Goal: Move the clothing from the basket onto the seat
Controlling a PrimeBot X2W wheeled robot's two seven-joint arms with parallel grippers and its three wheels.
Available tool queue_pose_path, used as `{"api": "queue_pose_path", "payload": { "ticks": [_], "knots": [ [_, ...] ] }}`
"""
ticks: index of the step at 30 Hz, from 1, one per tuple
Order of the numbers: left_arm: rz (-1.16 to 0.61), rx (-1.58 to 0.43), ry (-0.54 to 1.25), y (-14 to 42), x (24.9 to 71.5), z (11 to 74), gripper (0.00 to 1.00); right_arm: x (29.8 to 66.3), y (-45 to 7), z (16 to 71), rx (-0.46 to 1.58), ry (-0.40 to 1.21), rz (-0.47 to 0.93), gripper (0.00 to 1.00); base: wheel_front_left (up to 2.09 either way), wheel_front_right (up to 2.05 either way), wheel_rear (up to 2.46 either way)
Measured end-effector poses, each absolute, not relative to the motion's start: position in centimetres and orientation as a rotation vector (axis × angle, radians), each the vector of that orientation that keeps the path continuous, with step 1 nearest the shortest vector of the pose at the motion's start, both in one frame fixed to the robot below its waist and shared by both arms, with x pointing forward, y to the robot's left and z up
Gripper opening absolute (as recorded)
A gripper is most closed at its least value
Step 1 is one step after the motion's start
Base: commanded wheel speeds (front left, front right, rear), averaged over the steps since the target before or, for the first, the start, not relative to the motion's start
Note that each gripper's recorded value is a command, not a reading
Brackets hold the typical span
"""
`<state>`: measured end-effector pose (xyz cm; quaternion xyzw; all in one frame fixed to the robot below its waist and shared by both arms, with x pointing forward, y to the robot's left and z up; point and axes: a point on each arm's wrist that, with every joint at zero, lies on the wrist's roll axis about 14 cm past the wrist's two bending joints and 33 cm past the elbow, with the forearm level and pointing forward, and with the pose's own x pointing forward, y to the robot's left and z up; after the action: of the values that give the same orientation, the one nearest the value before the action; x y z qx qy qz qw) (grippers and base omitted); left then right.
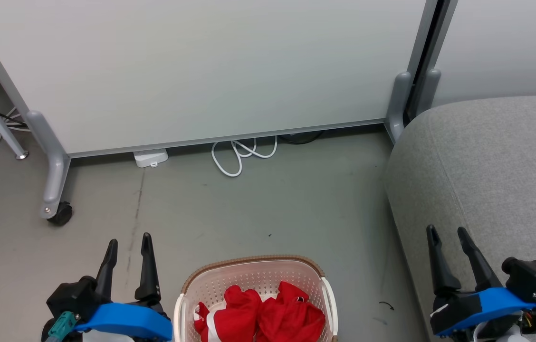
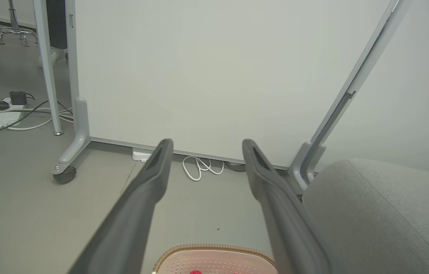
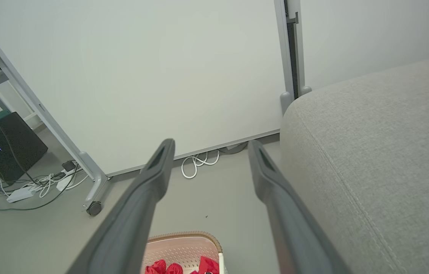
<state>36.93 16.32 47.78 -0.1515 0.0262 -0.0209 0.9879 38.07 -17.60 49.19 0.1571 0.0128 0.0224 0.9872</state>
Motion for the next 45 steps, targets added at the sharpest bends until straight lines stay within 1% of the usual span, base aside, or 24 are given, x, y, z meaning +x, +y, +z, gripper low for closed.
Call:
{"api": "queue_pose_path", "payload": {
  "ticks": [33, 45],
  "knots": [
    [-0.081, -0.098, 0.004, 15.51, 36.60, 48.18, 1.00, 38.03, -17.05, 49.68, 0.074, -0.004, 0.088, 1.00, 0.00, 0.00, 0.00],
    [-0.073, -0.093, 0.007, 15.70, 36.56, 48.07, 1.00, 38.07, -16.96, 49.63, 0.072, -0.003, 0.091, 1.00, 0.00, 0.00, 0.00]
  ]
}}
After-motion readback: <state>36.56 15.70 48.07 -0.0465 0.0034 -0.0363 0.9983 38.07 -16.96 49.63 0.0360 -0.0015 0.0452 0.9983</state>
